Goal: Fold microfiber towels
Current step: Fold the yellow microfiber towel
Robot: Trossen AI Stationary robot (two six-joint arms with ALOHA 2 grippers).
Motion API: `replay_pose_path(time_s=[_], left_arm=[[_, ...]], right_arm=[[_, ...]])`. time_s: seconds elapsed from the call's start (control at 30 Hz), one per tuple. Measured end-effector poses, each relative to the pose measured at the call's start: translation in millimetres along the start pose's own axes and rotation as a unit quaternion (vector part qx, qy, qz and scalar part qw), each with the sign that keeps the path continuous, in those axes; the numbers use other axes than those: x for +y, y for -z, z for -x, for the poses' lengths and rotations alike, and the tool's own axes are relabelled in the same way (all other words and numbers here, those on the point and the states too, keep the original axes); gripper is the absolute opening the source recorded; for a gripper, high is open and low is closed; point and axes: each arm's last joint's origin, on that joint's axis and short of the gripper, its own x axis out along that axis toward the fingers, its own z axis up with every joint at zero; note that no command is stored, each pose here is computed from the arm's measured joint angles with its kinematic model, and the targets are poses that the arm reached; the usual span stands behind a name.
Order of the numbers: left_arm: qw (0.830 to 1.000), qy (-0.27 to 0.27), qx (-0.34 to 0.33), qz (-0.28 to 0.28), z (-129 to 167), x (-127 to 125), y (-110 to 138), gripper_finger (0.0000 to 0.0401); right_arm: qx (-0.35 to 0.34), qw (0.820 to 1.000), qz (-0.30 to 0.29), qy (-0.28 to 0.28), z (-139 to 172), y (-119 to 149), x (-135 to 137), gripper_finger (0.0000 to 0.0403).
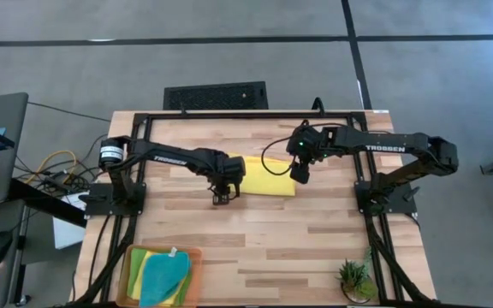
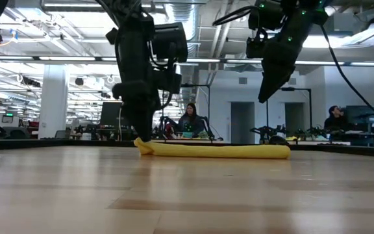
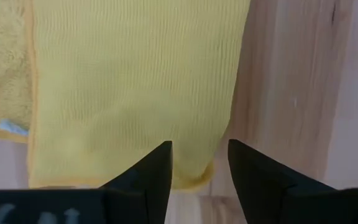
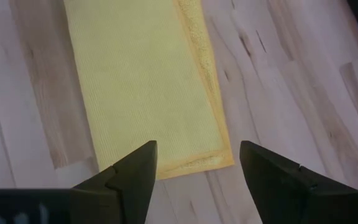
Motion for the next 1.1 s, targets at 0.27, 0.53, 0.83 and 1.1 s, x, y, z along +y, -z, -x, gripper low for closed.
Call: replay_pose_path(time_s=[0.27, 0.53, 0.83, 1.1], left_arm=[[0.999, -0.001, -0.022, 0.026, -17, -2, 9, 0.0148], [0.997, -0.054, -0.005, 0.062, -24, 0, 20, 0.0148], [0.996, -0.070, -0.021, 0.059, -11, 6, 5, 0.0021], [0.993, -0.088, -0.071, -0.033, 18, 10, -26, 0.0003]], right_arm=[[0.000, 1.000, 0.000, 0.000, 0, 0, 0, 0.0255], [-0.001, 1.000, 0.000, 0.000, 0, 0, 0, 0.0255], [-0.011, 1.000, -0.010, 0.006, 6, 1, -6, 0.0255], [-0.056, 0.997, -0.036, 0.023, 37, 7, -20, 0.0255]])
